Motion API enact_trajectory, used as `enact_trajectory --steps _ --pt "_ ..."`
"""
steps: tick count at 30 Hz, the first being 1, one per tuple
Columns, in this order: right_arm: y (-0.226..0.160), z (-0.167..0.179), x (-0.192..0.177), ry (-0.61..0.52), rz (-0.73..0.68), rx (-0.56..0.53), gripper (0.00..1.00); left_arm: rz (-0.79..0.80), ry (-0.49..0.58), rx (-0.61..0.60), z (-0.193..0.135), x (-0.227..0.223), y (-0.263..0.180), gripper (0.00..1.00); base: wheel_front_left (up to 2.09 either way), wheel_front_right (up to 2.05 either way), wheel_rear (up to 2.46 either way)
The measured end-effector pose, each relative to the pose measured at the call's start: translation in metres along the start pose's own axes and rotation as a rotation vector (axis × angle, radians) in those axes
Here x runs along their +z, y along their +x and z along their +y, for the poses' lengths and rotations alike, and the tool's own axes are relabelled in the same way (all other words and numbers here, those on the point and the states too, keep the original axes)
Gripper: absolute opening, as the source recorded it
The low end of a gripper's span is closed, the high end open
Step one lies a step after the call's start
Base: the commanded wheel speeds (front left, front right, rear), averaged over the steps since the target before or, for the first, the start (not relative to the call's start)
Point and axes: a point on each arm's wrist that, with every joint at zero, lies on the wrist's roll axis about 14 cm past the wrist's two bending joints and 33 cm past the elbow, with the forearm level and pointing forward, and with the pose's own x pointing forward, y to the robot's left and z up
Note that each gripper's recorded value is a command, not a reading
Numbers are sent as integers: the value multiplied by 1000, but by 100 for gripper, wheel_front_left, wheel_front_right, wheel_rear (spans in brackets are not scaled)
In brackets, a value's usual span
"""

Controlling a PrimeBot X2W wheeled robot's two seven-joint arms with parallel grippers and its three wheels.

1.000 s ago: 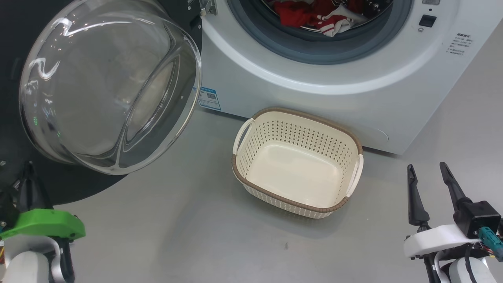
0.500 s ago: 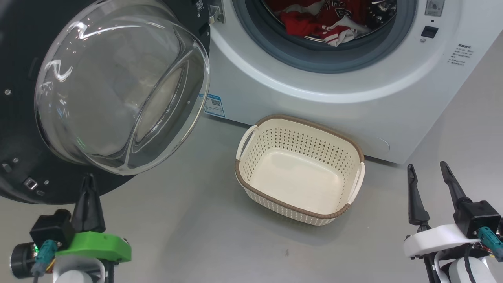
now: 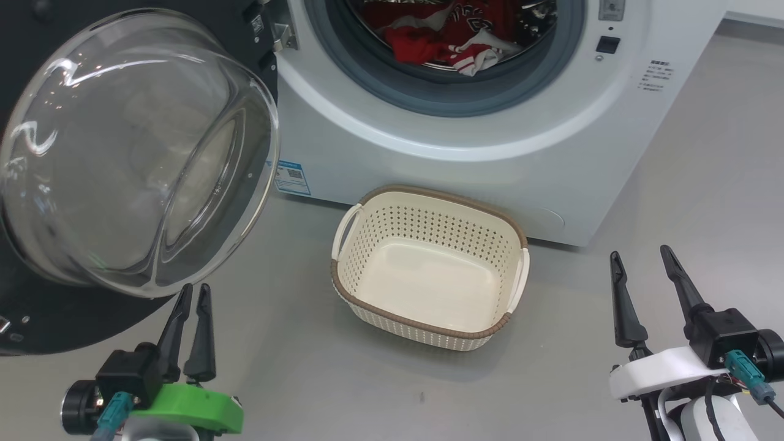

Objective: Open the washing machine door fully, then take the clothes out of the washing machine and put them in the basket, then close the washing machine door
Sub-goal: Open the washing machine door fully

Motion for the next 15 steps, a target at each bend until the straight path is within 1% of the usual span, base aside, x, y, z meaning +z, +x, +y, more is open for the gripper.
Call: enact_trajectory --steps 1,2,3,4,15 --pt "-2 -3 1 -1 -1 -9 100 8 -2 -15 -5 -3 0 53 0 0 0" --pt "-4 -5 1 -2 -3 -17 100 13 -4 -26 -9 -5 1 83 0 0 0" --pt "-6 -7 2 -2 -4 -25 100 16 -2 -40 -13 -6 2 98 0 0 0" --pt "-8 -9 3 -1 -6 -34 100 20 -2 -53 -17 -7 3 100 0 0 0" --pt "-30 -30 10 -5 -19 -108 100 60 -11 -151 -51 -18 14 100 0 0 0"
